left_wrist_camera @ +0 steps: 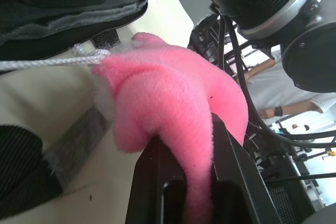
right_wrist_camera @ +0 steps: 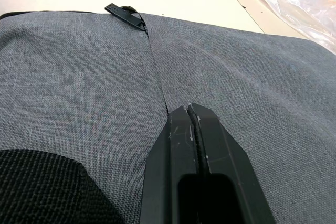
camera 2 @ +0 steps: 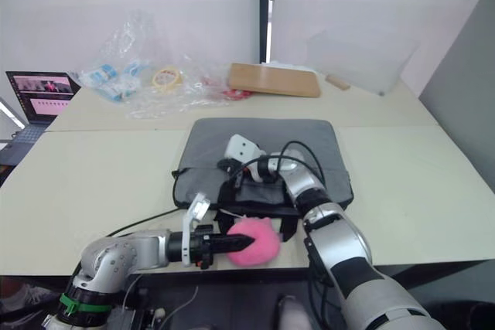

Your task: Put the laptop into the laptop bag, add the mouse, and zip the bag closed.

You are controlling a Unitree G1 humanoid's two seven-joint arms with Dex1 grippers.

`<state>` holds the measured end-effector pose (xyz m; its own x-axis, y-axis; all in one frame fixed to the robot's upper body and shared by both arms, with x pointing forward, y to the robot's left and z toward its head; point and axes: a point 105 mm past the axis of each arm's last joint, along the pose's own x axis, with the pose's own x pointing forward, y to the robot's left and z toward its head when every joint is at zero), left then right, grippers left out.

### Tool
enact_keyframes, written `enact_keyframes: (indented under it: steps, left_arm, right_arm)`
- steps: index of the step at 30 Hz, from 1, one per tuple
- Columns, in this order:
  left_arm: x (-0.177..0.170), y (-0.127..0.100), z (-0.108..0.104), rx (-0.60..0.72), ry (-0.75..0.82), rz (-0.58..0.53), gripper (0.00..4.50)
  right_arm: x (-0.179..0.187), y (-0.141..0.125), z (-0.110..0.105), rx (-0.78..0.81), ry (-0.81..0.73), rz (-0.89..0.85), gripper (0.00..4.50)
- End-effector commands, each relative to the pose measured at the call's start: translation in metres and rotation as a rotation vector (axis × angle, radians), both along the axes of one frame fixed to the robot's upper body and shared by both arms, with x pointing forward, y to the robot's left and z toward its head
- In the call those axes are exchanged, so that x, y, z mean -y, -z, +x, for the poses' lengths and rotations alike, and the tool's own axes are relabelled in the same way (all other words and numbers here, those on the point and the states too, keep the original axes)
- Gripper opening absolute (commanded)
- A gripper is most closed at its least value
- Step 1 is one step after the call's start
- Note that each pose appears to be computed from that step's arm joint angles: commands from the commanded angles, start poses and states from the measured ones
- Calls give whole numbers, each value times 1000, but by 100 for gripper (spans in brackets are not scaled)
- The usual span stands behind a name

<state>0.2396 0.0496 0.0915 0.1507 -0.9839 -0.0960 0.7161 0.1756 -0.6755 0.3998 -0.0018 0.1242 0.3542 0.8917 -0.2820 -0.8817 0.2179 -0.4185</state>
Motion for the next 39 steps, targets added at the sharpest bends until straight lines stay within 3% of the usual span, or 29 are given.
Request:
enact_keyframes:
  steps: [1,10,12,18,21,23,28,33,38,39]
  left_arm:
    - [15,-6,-1,41,46,-33,2]
    - [19,0,11,78,-17,-30,2]
    - [11,-1,10,81,-33,-31,90]
    - [-17,-5,-3,98,-82,11,275]
    - [-37,-9,-13,109,-115,44,398]
    - [-53,-9,-20,111,-141,84,446]
    - [-90,-17,-35,116,-201,152,446]
    - [-121,-31,-34,180,-239,222,446]
    - [-151,-60,-17,350,-260,326,446]
    - [-154,-63,-14,371,-257,340,450]
  right_arm:
    - [8,33,-5,-91,20,-82,0]
    - [7,32,-5,-88,19,-81,0]
    - [8,31,-4,-86,22,-82,0]
    - [9,30,-3,-81,25,-80,0]
    - [9,29,-3,-78,27,-77,0]
    - [10,28,-3,-77,28,-76,0]
    - [9,28,-3,-74,24,-74,0]
    - [5,17,-1,-65,23,-29,0]
    - [-6,-55,0,-75,-51,329,0]
    - [-6,-66,0,-83,-61,378,41]
